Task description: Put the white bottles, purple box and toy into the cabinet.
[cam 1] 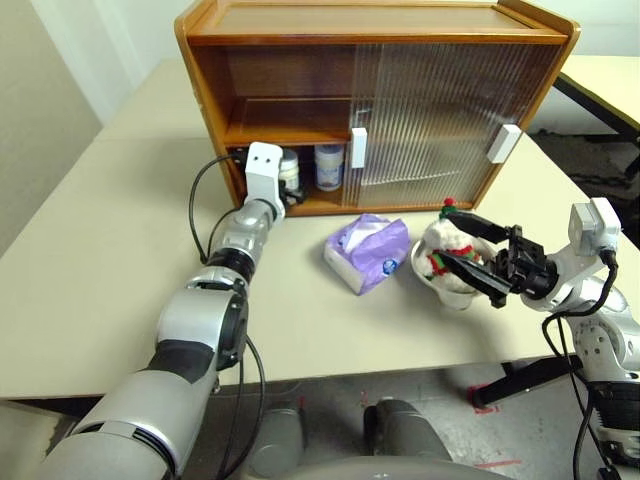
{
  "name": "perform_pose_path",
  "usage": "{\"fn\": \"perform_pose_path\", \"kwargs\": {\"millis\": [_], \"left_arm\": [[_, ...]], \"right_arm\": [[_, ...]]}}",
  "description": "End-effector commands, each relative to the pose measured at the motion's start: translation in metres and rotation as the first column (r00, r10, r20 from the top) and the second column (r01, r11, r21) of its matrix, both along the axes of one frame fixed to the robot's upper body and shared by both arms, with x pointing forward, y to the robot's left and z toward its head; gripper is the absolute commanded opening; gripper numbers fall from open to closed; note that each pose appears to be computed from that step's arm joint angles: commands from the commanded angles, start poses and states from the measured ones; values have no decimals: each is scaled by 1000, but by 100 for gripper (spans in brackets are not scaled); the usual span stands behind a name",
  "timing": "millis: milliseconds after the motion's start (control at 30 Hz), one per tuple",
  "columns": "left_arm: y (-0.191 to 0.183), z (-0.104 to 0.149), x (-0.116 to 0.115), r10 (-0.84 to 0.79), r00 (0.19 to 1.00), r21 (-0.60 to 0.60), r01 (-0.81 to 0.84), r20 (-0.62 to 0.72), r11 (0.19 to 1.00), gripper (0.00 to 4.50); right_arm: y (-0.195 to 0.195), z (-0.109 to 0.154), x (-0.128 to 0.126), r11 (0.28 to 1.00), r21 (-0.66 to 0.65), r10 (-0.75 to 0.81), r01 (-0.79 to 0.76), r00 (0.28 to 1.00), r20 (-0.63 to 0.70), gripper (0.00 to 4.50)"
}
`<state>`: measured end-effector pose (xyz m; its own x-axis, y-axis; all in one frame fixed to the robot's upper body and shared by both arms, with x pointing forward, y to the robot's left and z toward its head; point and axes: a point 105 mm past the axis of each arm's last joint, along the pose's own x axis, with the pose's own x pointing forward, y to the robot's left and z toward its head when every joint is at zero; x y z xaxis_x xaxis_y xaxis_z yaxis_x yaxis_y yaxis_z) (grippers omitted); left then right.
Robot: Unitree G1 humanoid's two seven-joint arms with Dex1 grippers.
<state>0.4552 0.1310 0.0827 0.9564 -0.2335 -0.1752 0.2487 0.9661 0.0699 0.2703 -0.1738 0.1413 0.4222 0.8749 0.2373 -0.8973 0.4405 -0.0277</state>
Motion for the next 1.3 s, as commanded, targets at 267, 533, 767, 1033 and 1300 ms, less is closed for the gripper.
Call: {"fn": "perform_pose_path", "kwargs": {"millis": [267,533,767,1033,1300], "left_arm": [[0,-13,-11,-44,999,-8,45,20,999,448],[-2,-14,-15,-57,998,-22,58,40,998,448],[-6,-9,-22,-96,992,-33,99,78,995,448],[-4,-23,-43,-136,989,-21,137,51,990,448],[-20,-10,-89,-399,911,-79,407,102,910,448]], "right_arm": [[6,0,3,998,31,50,-50,999,-20,450],[9,0,7,998,31,61,-60,998,-12,450],[7,-1,7,998,25,53,-53,999,-8,450],[8,-1,7,998,23,53,-53,999,-2,450],[6,-2,5,999,21,40,-41,999,2,450]]}}
